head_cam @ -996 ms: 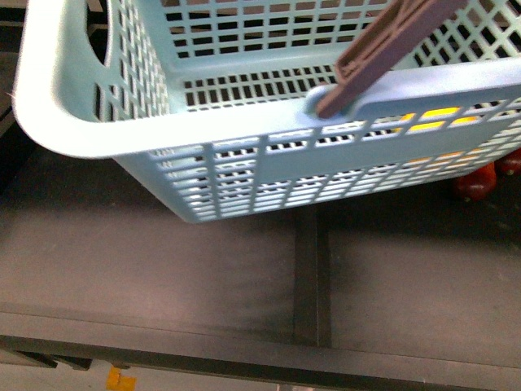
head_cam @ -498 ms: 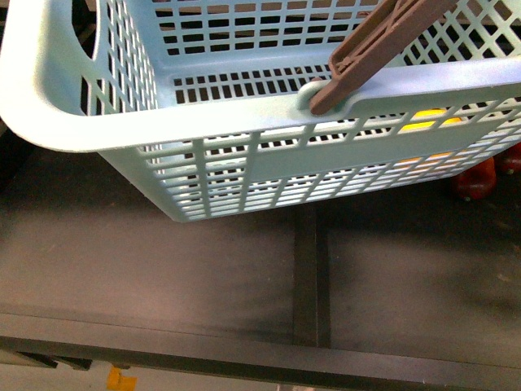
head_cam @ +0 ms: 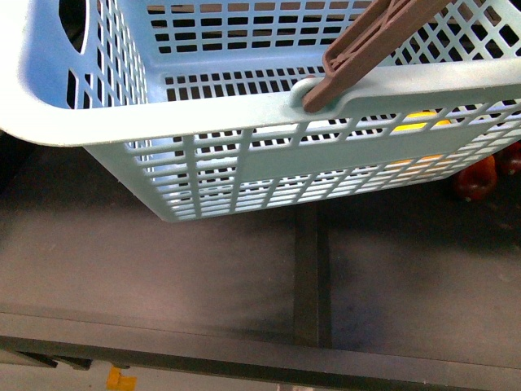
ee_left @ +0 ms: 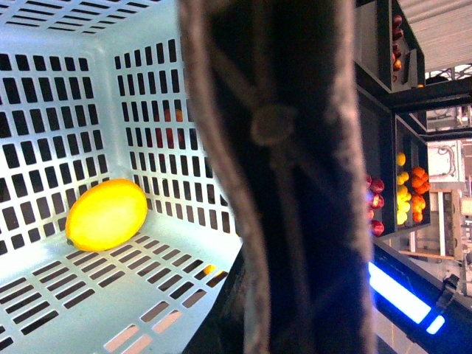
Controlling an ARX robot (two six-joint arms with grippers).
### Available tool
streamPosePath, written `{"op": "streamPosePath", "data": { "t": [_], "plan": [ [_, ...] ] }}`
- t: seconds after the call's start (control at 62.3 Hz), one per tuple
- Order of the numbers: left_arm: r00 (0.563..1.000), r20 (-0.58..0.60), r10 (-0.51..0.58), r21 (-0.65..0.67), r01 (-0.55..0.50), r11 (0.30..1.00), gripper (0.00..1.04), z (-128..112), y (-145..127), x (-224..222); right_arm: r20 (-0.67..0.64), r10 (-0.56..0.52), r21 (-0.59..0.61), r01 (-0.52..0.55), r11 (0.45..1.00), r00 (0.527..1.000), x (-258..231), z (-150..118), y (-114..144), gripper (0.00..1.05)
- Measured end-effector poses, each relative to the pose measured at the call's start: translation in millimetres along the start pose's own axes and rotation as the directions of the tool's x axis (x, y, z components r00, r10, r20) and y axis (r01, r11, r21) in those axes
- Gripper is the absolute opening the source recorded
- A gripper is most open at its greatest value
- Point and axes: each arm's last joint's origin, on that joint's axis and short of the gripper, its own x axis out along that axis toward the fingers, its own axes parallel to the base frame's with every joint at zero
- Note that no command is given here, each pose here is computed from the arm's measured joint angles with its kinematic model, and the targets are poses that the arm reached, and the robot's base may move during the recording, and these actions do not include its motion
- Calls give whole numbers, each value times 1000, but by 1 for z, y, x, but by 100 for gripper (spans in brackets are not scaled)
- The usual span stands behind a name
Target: Pick lemon and mango into basket
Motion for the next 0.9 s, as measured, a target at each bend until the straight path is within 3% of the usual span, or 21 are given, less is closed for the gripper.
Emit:
{"op": "streamPosePath", "data": {
  "t": [0.209, 0.498, 0.899],
  "plan": [
    [1000, -5, -4, -1, 4, 1000, 4, 0, 0, 0, -39, -45, 19, 46, 999, 998, 31, -8, 0, 96],
    [1000, -5, -3, -1, 3, 1000, 4, 0, 0, 0, -34, -44, 14, 45, 999, 998, 49, -7, 16, 96],
    [1000, -5, -4, 1, 4, 1000, 4, 0, 0, 0, -56, -69, -4, 69, 998, 996, 69, -18, 18, 96]
  ]
}}
